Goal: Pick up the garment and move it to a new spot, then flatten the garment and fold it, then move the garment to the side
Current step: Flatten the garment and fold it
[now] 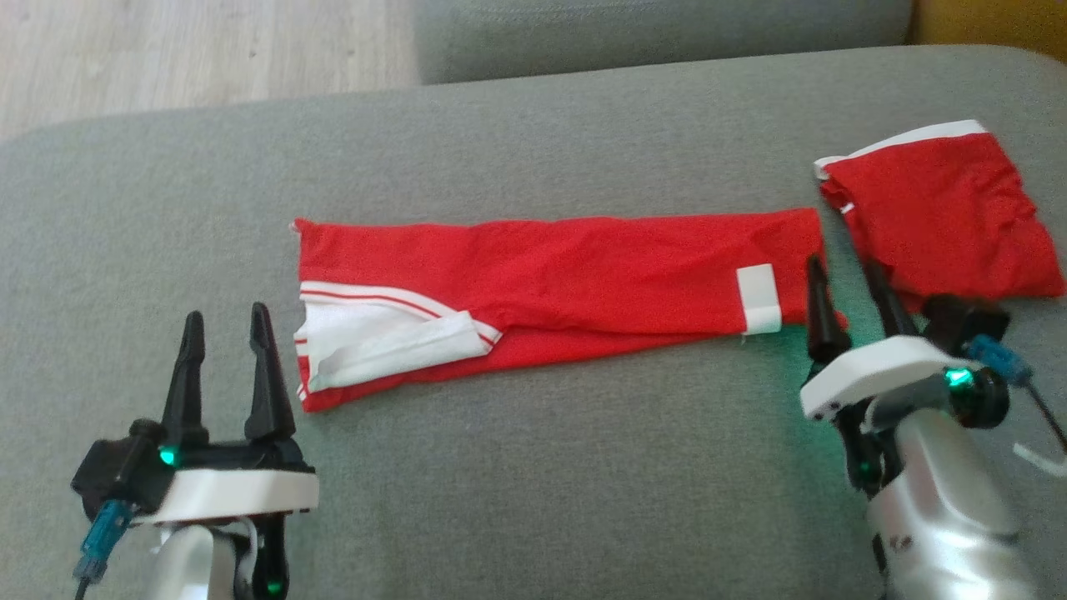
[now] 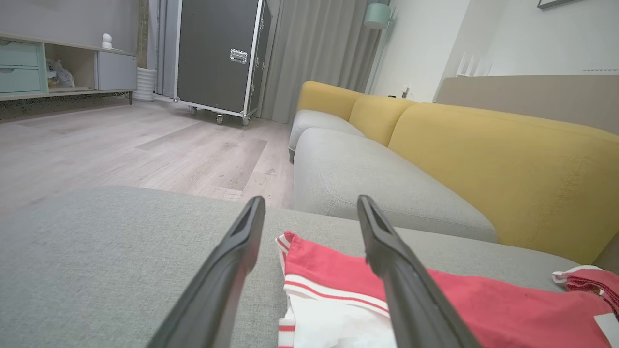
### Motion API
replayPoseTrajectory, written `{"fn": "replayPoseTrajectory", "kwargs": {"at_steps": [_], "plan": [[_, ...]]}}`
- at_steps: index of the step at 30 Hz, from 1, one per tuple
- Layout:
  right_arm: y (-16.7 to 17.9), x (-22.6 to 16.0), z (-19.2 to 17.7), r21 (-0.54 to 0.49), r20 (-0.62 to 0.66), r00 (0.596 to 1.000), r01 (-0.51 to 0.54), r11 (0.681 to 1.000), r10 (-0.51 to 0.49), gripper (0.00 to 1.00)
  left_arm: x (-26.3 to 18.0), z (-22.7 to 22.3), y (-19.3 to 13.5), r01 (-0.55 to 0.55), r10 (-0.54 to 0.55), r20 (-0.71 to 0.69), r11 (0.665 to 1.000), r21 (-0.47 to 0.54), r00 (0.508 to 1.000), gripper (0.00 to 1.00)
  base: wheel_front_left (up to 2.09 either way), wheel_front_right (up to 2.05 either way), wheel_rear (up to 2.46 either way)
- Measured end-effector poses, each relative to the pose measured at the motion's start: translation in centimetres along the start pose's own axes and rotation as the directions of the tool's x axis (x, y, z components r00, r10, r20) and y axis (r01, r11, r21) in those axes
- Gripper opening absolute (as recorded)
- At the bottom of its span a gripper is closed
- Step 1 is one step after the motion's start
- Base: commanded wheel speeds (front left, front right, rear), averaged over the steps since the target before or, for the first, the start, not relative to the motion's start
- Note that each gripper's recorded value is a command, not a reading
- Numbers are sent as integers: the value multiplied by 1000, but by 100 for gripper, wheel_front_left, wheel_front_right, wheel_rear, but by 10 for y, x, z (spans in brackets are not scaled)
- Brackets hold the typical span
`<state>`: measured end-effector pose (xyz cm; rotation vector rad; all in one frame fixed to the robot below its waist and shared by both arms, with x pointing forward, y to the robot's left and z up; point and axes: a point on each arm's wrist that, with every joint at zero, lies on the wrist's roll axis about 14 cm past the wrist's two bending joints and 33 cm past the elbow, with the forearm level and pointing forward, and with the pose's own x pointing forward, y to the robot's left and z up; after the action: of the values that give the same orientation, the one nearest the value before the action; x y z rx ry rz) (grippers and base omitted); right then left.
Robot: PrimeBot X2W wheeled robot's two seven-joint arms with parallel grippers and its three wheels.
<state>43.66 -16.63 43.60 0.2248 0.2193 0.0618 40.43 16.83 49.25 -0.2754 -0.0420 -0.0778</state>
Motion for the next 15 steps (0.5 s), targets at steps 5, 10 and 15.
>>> {"fn": "replayPoseTrajectory", "kwargs": {"at_steps": [5, 10, 15], "plan": [[-15, 17, -21, 39, -99, 993, 63, 997, -59, 100, 0, -8, 3, -9, 9, -24, 1000, -2, 1000, 100, 0, 0, 0], [-18, 23, -58, 46, -232, 969, 94, 995, -81, 100, 2, -14, 4, -6, 6, -40, 1000, -8, 999, 100, 0, 0, 0], [-12, 32, -66, 28, -272, 960, 74, 997, -64, 96, 4, -12, 9, -23, 23, -32, 1000, -14, 999, 100, 0, 0, 0]]}}
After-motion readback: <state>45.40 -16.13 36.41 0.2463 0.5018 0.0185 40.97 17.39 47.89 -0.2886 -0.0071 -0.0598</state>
